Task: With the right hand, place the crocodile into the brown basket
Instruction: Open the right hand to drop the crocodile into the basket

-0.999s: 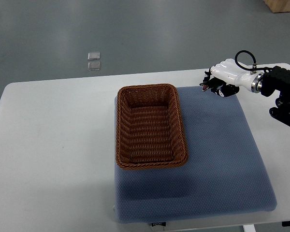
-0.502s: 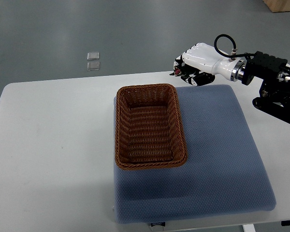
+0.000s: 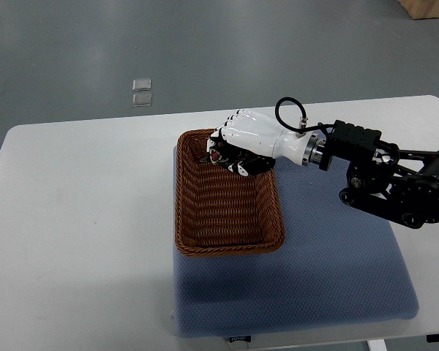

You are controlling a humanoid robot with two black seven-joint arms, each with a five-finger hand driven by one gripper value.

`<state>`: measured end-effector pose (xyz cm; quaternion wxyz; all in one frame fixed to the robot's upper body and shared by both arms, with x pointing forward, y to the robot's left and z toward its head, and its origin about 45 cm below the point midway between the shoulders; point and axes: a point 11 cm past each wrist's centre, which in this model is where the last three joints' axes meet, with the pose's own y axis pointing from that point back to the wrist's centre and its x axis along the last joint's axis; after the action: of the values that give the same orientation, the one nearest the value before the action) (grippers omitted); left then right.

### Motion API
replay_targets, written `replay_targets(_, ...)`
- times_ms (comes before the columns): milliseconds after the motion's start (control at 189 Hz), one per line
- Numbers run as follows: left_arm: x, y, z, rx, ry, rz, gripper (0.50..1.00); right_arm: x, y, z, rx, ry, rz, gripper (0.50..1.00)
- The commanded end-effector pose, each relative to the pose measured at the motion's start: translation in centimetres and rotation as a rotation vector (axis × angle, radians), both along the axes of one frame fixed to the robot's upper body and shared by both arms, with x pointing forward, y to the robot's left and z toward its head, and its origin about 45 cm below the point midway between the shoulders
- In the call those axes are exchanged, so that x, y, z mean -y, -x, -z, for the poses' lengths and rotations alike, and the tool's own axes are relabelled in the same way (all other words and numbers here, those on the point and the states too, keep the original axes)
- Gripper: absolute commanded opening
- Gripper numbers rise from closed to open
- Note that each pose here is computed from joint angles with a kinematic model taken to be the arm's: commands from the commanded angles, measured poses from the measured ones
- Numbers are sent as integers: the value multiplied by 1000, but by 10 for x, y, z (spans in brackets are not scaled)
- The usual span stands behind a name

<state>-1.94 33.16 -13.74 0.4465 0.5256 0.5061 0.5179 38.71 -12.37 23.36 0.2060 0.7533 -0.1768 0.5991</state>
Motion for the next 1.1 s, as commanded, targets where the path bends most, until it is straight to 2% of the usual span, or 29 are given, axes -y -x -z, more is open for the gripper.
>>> replay_targets(0, 0, 0, 0, 0, 0, -1, 1000, -1, 4, 6, -15, -5, -3, 500)
replay_targets(143, 0, 0, 0, 0, 0, -1, 1000, -1, 3, 5, -14, -11, 1, 500)
replay_targets(227, 0, 0, 0, 0, 0, 1, 1000, 0, 2, 5, -11, -16, 7, 609)
replay_targets(275, 0, 0, 0, 0, 0, -1, 1000, 2, 2, 6, -4, -22, 17, 707)
replay_targets(286, 0, 0, 0, 0, 0, -1, 1000, 2, 2, 6, -4, -22, 17, 707)
replay_targets(312, 0, 0, 0, 0, 0, 1, 1000, 3, 2, 7, -1, -25, 20, 756)
replay_targets(407, 0, 0, 0, 0, 0, 1, 1000, 4, 1, 6, 8, -36, 26, 840)
replay_targets(481, 0, 0, 0, 0, 0, -1, 1000, 6, 1, 6, 9, -39, 33, 868)
replay_targets(508, 0, 0, 0, 0, 0, -1, 1000, 7, -1, 4, 12, -50, 42, 893)
replay_targets(814, 0, 0, 0, 0, 0, 1, 1000, 28, -16, -13, -21, -207, 179, 903)
replay_targets(1095, 0, 0, 0, 0, 0, 1, 1000, 61, -33, -31, -130, -401, 330, 905)
